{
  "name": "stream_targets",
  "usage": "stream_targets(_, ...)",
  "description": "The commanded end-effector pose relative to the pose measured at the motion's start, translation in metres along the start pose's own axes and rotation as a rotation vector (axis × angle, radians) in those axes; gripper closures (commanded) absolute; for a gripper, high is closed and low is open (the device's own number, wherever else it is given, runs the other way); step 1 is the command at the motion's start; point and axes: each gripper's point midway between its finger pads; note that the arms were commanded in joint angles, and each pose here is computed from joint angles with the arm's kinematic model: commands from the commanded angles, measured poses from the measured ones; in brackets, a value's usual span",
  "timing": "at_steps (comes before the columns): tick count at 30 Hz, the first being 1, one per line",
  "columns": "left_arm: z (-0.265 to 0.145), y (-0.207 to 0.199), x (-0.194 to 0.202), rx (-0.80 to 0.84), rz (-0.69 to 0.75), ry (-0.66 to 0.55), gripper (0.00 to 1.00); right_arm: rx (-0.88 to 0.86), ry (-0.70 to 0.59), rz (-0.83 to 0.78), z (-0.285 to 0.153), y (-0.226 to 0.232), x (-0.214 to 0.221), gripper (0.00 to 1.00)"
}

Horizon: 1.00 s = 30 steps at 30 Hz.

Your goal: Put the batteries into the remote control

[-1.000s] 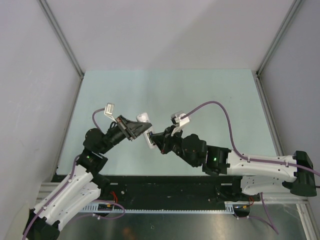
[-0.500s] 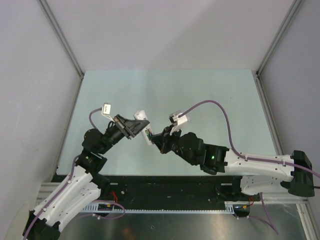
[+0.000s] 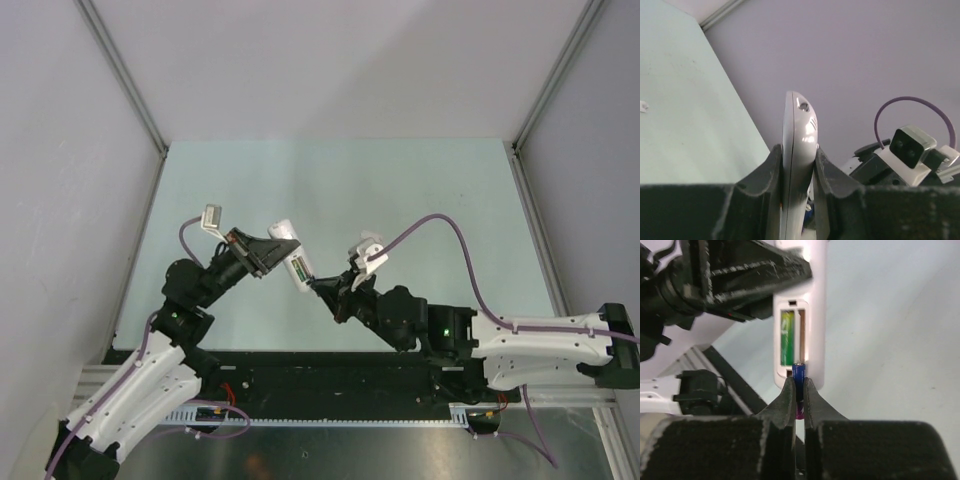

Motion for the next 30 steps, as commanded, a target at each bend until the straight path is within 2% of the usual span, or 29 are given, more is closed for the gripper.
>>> stream_targets(1,-0.006,-0.077,-0.046,0.250,-0.068,-0.112,1.00,0.164,0.023,-0.259,-0.008,-0.049,0.014,1.00)
stream_targets(12,0.002,-0.057,-0.031,0.192,-0.077,-0.057,1.00,0.045,-0.161,-0.229,-0.009,-0.013,-0.023,1.00)
stream_targets(14,0.001,-0.050,-0.029,0.163,-0.030,-0.057,1.00,0.074,-0.184,-0.218,-0.009,-0.018,-0.029,1.00)
stream_targets(16,0.000,-0.043,-0.031,0.115,0.008,-0.071,1.00,0.109,-0.146,-0.204,-0.008,-0.028,-0.030,1.00)
stream_targets(17,-0.001,-0.035,-0.028,0.074,0.037,-0.061,1.00,0.170,-0.132,-0.177,-0.001,-0.050,-0.038,1.00)
stream_targets(18,-0.005,-0.035,-0.029,0.062,0.055,-0.070,1.00,0.179,-0.004,-0.164,0.001,-0.064,-0.013,1.00)
stream_targets(19,-0.007,-0.030,-0.031,0.035,0.065,-0.084,1.00,0.210,0.041,-0.136,0.003,-0.080,-0.007,1.00)
stream_targets(20,-0.008,-0.023,-0.027,0.007,0.073,-0.071,1.00,0.301,0.100,-0.125,0.004,-0.114,0.000,1.00)
stream_targets(21,-0.010,-0.020,-0.026,-0.005,0.079,-0.073,1.00,0.277,0.182,-0.079,0.007,-0.119,0.015,1.00)
stream_targets(25,-0.019,-0.017,-0.025,-0.026,0.106,-0.084,1.00,0.399,0.426,-0.053,0.015,-0.169,0.075,1.00)
stream_targets(28,-0.023,-0.011,-0.020,-0.046,0.117,-0.073,1.00,0.467,0.520,-0.037,0.019,-0.191,0.105,1.00)
stream_targets(30,-0.025,-0.009,-0.019,-0.053,0.124,-0.073,1.00,0.480,0.533,-0.025,0.024,-0.197,0.115,1.00)
Point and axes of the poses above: each gripper's point midway between its finger pads, its own z axis out along the fingers, its own y axis along the line the jaws close on, x = y × z, and after that the axes turned 14 degrees about z, right-handed
